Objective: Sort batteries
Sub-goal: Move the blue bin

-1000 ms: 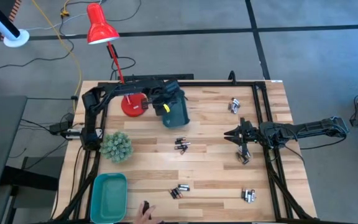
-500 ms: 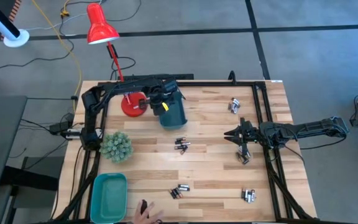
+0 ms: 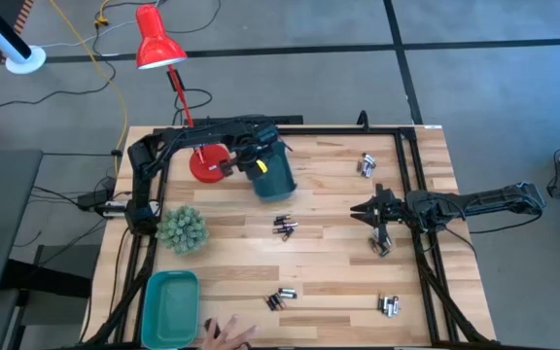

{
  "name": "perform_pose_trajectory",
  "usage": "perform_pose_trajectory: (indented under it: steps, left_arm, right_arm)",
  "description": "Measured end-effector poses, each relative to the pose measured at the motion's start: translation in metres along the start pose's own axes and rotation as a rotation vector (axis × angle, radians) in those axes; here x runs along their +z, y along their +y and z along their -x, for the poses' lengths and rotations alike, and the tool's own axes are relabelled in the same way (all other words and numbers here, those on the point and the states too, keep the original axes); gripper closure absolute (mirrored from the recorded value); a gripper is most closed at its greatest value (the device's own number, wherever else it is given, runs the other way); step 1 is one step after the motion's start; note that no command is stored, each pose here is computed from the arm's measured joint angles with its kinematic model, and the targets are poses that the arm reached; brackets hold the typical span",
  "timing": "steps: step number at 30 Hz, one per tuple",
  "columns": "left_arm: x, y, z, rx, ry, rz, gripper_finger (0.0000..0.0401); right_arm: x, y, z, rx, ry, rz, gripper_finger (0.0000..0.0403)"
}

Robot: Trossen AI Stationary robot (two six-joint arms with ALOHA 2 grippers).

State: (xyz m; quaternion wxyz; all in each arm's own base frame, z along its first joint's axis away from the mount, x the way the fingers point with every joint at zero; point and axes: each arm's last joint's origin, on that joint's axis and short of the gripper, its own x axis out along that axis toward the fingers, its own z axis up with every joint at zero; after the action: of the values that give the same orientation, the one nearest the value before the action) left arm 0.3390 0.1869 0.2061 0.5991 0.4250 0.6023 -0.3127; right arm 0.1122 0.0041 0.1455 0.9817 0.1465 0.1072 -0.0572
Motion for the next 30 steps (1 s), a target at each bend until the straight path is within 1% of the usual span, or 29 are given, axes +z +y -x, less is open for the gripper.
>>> perform_pose_trajectory:
  steps: [3, 8, 10, 12, 15, 17, 30]
  left_arm:
    - [0.0000, 0.0008, 0.0000, 0.008, 0.000, 0.068, 0.0376]
    - [0.0000, 0.0007, 0.0000, 0.007, 0.000, 0.109, 0.0376]
    - [0.0000, 0.0006, 0.0000, 0.006, 0.000, 0.109, 0.0376]
    - [0.0000, -0.0002, 0.0000, -0.002, 0.000, 0.067, 0.0376]
    - [0.0001, -0.0032, 0.0001, -0.033, -0.001, -0.057, 0.0376]
    - [0.0000, -0.0045, 0.0001, -0.046, 0.000, -0.115, 0.0376]
    - [0.0001, -0.0013, 0.0000, -0.014, 0.002, -0.095, 0.0376]
  right_arm:
    - [0.0001, 0.0000, 0.0000, 0.000, -0.001, 0.000, 0.0285]
    - [0.0000, 0.0000, 0.0000, 0.000, 0.000, 0.000, 0.0285]
    - [0.0001, 0.0000, 0.0000, 0.000, -0.001, 0.000, 0.0285]
    - [0.0001, 0.0000, 0.0000, 0.000, 0.000, 0.000, 0.0285]
    - [0.0001, 0.0000, 0.0000, 0.000, -0.001, 0.000, 0.0285]
    - [0.0001, 0.0000, 0.0000, 0.000, -0.001, 0.000, 0.0285]
    - [0.0001, 0.0000, 0.0000, 0.000, 0.000, 0.000, 0.0285]
